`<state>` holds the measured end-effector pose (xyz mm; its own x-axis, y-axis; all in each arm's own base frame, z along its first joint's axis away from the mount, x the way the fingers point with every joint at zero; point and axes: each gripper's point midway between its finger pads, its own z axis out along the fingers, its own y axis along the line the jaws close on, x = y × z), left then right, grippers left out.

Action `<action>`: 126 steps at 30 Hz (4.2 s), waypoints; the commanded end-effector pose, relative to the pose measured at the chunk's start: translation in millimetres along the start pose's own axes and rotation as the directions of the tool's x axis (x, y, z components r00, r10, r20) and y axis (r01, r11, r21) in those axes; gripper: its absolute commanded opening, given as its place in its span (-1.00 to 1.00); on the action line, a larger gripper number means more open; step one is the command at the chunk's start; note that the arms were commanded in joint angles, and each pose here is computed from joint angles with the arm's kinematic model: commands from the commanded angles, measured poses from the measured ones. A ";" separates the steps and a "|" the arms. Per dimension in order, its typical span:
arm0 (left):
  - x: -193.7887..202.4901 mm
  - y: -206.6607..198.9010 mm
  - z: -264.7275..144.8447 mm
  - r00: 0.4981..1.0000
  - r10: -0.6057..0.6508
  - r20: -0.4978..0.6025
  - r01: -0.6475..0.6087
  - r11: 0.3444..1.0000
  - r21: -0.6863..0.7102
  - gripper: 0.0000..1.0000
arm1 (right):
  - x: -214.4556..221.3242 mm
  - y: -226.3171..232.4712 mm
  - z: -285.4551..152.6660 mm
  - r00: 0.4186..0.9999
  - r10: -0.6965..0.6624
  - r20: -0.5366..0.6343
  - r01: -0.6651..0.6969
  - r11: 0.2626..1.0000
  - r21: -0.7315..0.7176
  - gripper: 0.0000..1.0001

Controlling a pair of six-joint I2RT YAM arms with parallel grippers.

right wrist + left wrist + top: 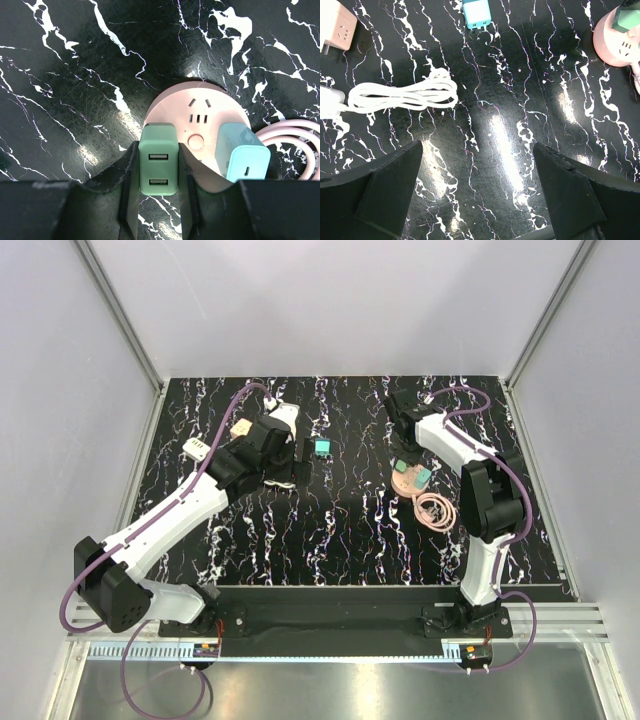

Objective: Insert the plug

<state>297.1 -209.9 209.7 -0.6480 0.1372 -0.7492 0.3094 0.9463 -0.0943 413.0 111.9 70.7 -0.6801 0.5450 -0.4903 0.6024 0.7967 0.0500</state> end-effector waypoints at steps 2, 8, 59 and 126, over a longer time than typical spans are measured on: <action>-13.6 2.5 -5.3 0.999 -0.007 0.053 0.007 1.000 -0.009 0.98 | 24.8 -18.1 10.5 0.998 0.005 -0.067 -0.001 0.999 0.050 -1.00; -12.6 2.4 -3.7 0.999 -0.011 0.047 0.011 1.000 -0.007 0.98 | 46.8 -29.2 25.2 0.993 -0.002 -0.116 0.012 0.997 0.082 -1.00; -28.7 47.6 -19.2 0.979 -0.118 0.169 0.149 0.971 -0.188 0.98 | 22.5 16.0 -19.5 0.991 -0.133 -0.018 0.128 0.980 -0.154 0.25; -32.1 242.4 219.2 0.949 -0.164 -0.268 0.052 0.923 -0.381 0.96 | 47.2 -43.7 -221.4 0.936 -0.259 0.237 0.348 0.598 -0.722 0.74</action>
<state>541.2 -47.5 54.1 -0.8600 0.0898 -0.5023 0.0036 0.9854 0.1700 258.9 159.5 216.1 -0.7321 0.2416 -0.6369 -0.1402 0.8615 0.4880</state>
